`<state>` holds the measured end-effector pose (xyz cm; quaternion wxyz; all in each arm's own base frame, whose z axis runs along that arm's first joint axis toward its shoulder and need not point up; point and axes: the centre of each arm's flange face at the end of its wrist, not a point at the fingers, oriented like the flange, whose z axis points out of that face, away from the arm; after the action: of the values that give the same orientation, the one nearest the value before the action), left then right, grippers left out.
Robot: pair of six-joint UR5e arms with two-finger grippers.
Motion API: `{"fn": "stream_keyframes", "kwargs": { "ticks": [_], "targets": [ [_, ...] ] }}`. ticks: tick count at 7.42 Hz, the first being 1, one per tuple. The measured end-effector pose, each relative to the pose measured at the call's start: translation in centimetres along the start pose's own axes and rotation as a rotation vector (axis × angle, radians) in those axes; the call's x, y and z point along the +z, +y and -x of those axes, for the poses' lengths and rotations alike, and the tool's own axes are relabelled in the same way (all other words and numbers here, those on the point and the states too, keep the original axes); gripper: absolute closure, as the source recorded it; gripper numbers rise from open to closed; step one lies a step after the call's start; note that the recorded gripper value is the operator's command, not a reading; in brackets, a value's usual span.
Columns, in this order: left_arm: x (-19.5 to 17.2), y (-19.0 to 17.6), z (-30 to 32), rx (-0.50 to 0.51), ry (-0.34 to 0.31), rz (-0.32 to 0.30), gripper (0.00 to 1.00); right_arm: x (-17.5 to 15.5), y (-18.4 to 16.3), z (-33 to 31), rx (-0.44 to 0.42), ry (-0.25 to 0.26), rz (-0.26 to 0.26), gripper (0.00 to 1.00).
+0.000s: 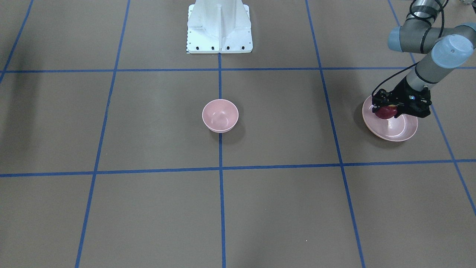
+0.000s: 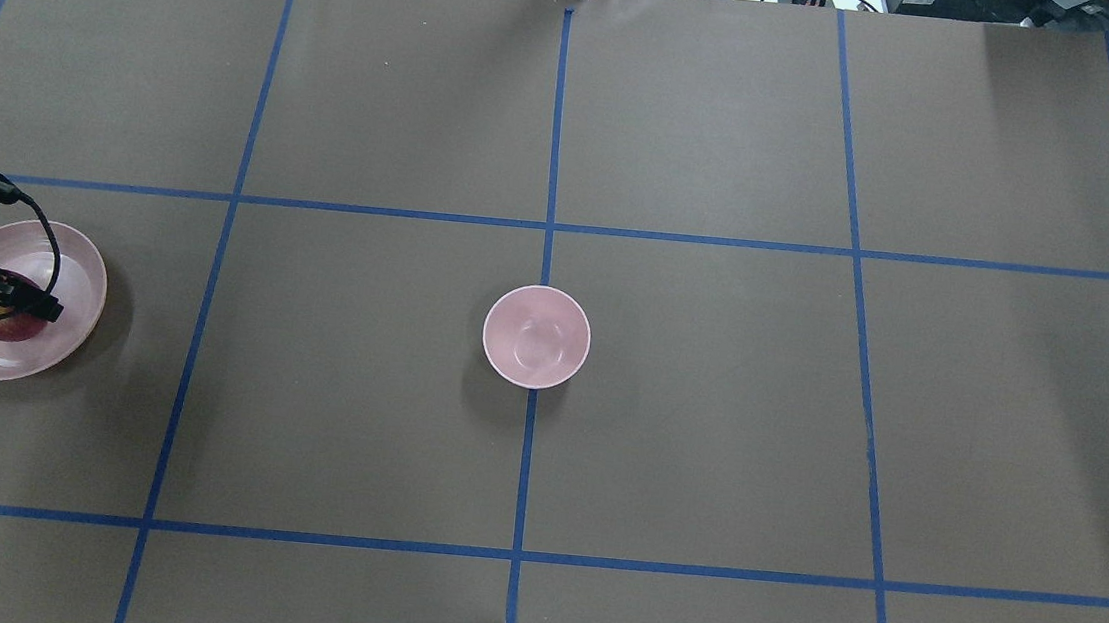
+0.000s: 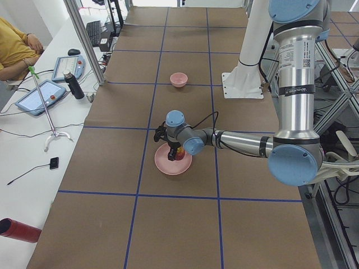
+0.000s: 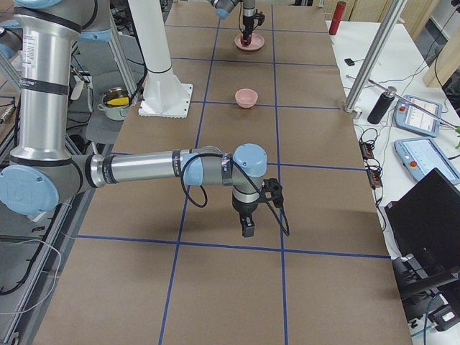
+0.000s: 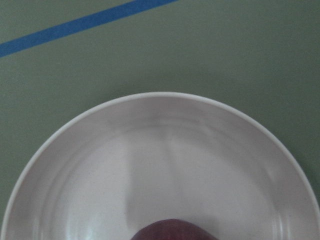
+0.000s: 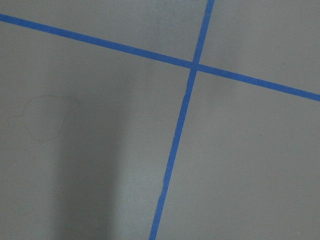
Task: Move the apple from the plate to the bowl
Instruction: 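Close the left gripper on the apple and lift it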
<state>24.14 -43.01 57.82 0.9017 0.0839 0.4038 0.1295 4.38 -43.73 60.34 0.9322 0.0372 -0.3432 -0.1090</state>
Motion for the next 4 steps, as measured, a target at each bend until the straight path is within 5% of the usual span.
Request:
{"fn": "stream_keyframes", "kwargs": {
  "ticks": [4],
  "targets": [
    [-7.3,-5.0,-7.6,-0.051,0.003,0.014,1.00,0.0,0.1,0.0,0.015,-0.002,0.001,0.00]
  ]
}}
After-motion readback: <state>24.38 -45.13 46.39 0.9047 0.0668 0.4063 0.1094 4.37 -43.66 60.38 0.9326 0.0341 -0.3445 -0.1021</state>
